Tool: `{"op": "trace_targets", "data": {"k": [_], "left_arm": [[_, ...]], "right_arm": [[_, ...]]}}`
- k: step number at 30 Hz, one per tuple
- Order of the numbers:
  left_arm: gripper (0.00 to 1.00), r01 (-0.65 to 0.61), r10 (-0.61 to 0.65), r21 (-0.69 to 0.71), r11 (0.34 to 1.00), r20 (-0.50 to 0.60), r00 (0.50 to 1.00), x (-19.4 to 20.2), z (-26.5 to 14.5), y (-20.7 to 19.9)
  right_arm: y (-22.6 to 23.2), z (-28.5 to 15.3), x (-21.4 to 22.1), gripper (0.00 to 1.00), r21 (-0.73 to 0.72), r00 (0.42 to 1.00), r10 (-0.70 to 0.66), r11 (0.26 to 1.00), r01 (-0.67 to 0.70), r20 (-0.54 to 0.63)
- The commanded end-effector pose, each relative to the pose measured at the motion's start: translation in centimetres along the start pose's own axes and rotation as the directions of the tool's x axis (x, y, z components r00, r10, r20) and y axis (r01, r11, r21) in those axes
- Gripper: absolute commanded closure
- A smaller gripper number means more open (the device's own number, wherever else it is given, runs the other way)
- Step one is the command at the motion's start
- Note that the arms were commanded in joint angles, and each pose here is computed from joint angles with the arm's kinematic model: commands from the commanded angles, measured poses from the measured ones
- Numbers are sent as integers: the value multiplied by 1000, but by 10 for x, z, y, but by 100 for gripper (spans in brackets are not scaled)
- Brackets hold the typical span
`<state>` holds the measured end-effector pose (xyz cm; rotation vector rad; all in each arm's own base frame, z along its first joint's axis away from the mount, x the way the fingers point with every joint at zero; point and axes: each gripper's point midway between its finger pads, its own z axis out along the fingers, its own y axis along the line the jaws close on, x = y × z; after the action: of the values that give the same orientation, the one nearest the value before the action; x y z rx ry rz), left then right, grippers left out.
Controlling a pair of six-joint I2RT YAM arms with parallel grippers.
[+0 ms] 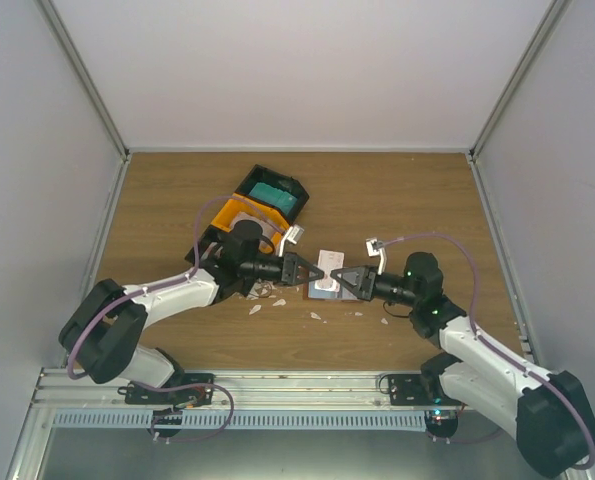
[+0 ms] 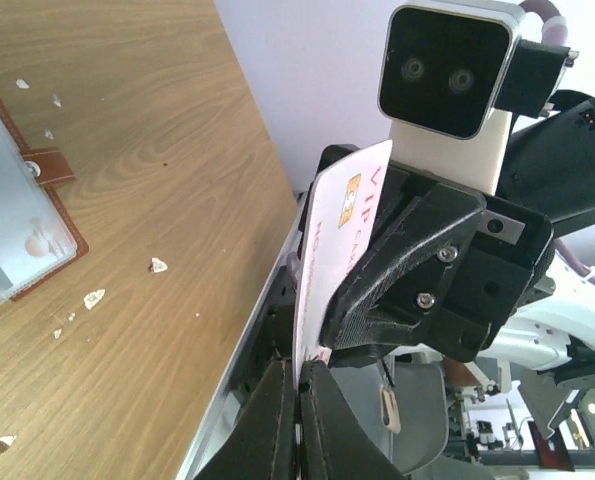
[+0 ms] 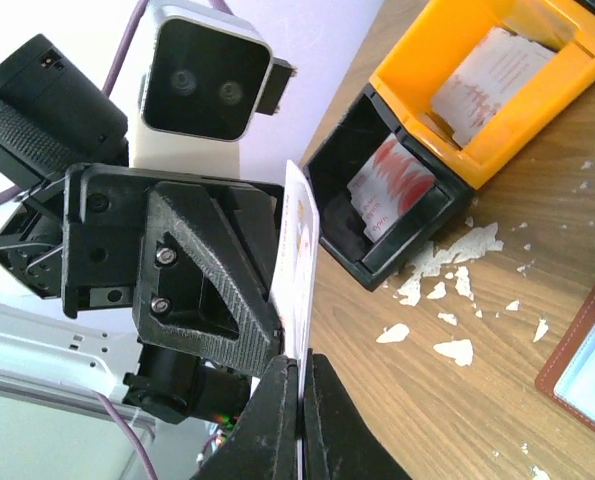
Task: Put the credit cards into the card holder
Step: Insert the credit card into the card holder.
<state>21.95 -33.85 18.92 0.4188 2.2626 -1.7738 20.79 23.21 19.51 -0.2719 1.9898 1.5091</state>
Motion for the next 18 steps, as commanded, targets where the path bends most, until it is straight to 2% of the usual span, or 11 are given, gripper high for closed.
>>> {"op": "trace_targets", "data": {"k": [1,5,8,12,16,18], "left_arm": [[100,-19,19,14,1000,9,1000,3,-1,-4],[100,-2,8,-116,993,49,999,-1,-2,24],[100,25,-9,-224,974,73,997,-1,-2,53],[100,35,-17,-277,960,67,998,-2,8,77],[100,36,-18,-288,957,64,998,-10,20,88],[100,40,-22,-292,956,65,998,-15,25,93]], "right_arm": [[1,0,-8,95,7,999,-25,1000,25,31],[-33,-7,-8,59,208,998,-26,978,14,52],[-65,-21,-5,45,396,998,-45,918,23,46],[-113,-43,10,36,639,999,-12,769,34,-38],[-153,-64,20,35,813,993,40,577,69,-113],[-165,-68,25,36,850,988,72,521,82,-140]]}}
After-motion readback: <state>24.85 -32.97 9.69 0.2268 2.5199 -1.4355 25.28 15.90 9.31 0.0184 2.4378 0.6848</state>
